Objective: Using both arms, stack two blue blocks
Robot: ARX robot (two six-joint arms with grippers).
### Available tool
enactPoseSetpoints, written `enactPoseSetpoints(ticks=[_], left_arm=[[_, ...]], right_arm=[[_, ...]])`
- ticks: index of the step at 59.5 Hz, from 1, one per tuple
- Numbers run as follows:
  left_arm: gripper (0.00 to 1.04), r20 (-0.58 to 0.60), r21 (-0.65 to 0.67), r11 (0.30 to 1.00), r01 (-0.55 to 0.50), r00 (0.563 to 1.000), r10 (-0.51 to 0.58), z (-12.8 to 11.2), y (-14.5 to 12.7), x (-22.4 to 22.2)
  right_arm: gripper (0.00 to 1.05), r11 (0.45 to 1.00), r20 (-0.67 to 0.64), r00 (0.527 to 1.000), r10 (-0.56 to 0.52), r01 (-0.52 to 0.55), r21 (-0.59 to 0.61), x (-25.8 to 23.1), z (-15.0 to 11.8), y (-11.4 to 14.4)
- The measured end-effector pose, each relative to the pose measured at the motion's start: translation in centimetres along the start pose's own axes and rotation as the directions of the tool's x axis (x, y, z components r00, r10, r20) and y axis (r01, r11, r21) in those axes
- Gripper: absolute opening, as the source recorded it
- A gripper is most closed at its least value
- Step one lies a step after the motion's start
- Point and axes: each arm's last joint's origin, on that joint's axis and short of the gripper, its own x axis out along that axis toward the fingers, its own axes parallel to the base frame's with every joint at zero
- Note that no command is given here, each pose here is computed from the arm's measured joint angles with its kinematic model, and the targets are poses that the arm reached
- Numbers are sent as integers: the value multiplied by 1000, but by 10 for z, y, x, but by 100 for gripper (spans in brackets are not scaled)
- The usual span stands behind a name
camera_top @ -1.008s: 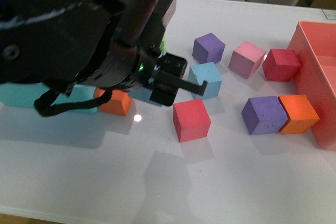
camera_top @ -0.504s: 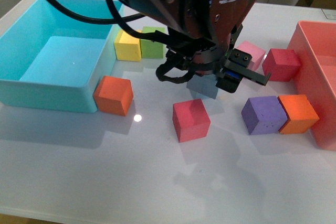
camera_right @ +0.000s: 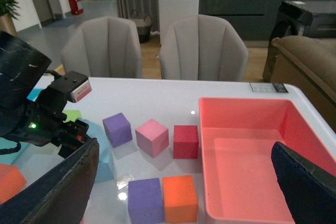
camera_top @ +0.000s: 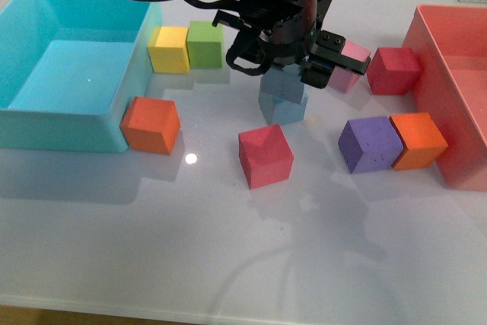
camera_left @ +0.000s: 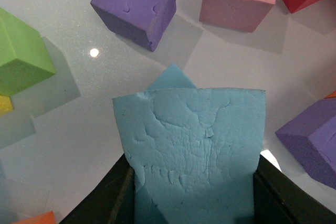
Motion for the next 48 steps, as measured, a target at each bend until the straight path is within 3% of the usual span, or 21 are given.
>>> enactPoseSetpoints(ticks=[48], left_arm=[[42,-31,-4,1000,-14,999,13,-4,2,24]], right_arm=[[96,1000,0,1000,0,0,0,0,0,0]])
